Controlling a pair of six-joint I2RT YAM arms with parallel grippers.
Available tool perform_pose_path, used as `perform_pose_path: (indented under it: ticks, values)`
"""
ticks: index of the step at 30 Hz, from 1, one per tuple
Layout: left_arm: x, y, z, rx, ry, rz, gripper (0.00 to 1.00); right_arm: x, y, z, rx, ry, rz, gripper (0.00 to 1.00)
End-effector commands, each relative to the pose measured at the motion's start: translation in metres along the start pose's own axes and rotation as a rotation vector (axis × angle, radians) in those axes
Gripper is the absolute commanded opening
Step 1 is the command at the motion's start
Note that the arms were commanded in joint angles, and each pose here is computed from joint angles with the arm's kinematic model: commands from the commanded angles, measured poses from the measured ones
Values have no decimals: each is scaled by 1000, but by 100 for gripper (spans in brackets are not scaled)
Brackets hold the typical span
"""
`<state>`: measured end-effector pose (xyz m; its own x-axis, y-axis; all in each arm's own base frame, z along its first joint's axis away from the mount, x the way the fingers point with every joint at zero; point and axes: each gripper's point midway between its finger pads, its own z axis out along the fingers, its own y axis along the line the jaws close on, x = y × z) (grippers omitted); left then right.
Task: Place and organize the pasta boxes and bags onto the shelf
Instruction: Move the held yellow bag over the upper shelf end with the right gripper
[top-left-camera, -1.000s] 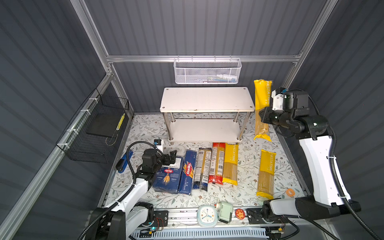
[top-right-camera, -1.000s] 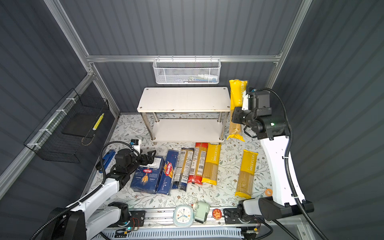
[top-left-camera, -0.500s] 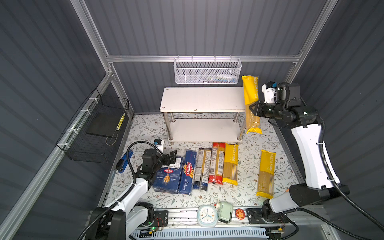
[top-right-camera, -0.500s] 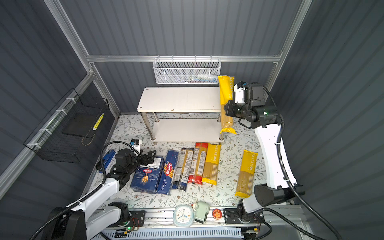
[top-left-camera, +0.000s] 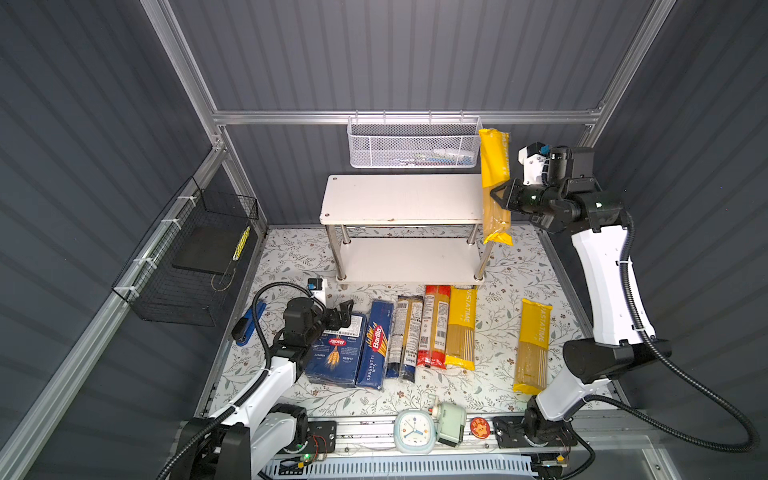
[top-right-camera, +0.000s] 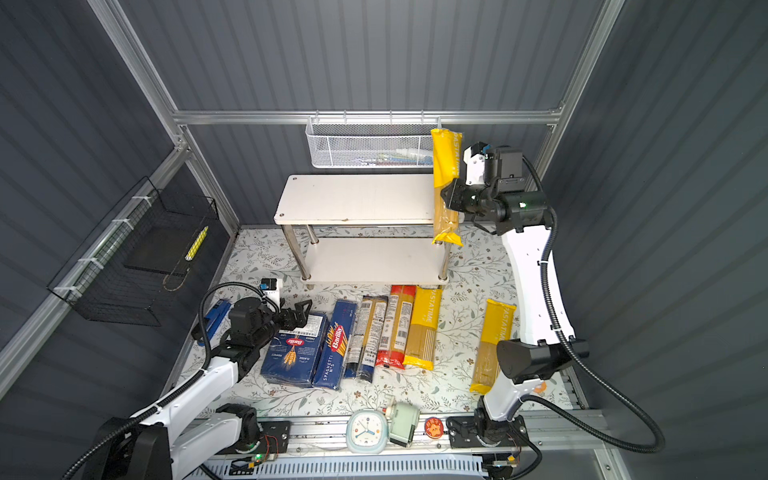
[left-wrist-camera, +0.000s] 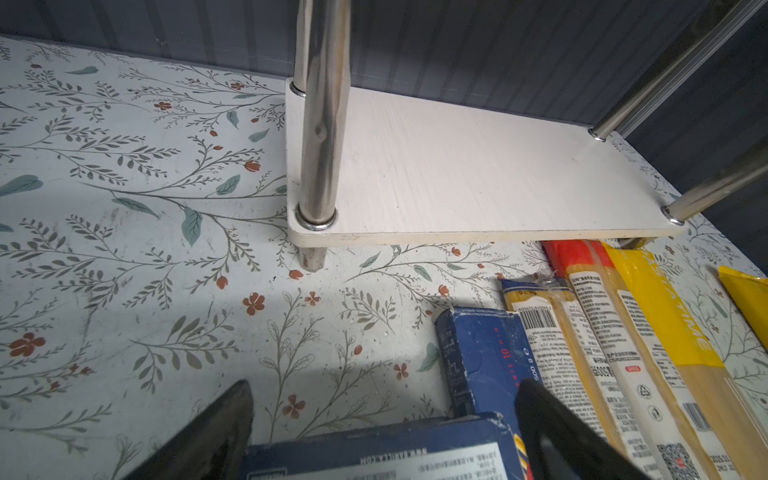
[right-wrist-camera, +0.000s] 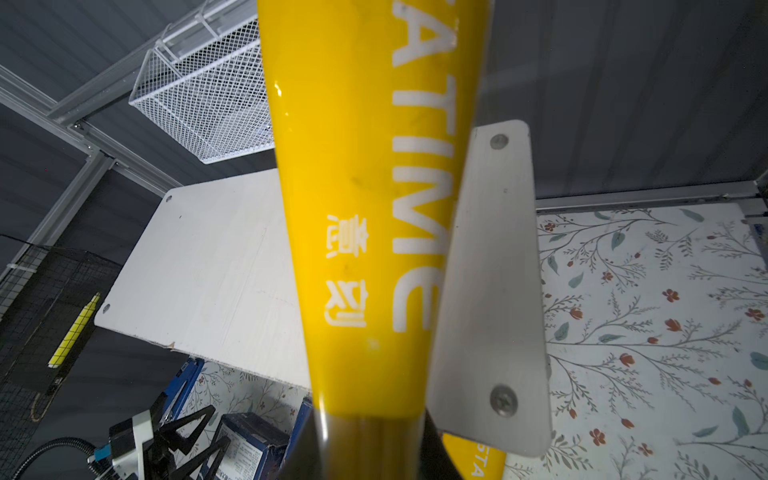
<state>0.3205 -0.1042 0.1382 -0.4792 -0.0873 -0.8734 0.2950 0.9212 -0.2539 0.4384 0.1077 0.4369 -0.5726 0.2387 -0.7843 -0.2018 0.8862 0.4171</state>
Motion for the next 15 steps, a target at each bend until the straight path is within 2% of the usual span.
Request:
perform_pose_path:
  ticks: [1, 8, 15]
  values:
    - [-2, -3, -1, 11, -4, -6, 99, -48, 17, -22, -70, -178, -35, 0]
    - [-2, -5, 0, 20, 1, -10, 99, -41, 14, 0, -132, -120, 14, 0]
    - [1, -2, 3, 10, 9, -4, 99, -37, -1, 11, -90, -112, 72, 0]
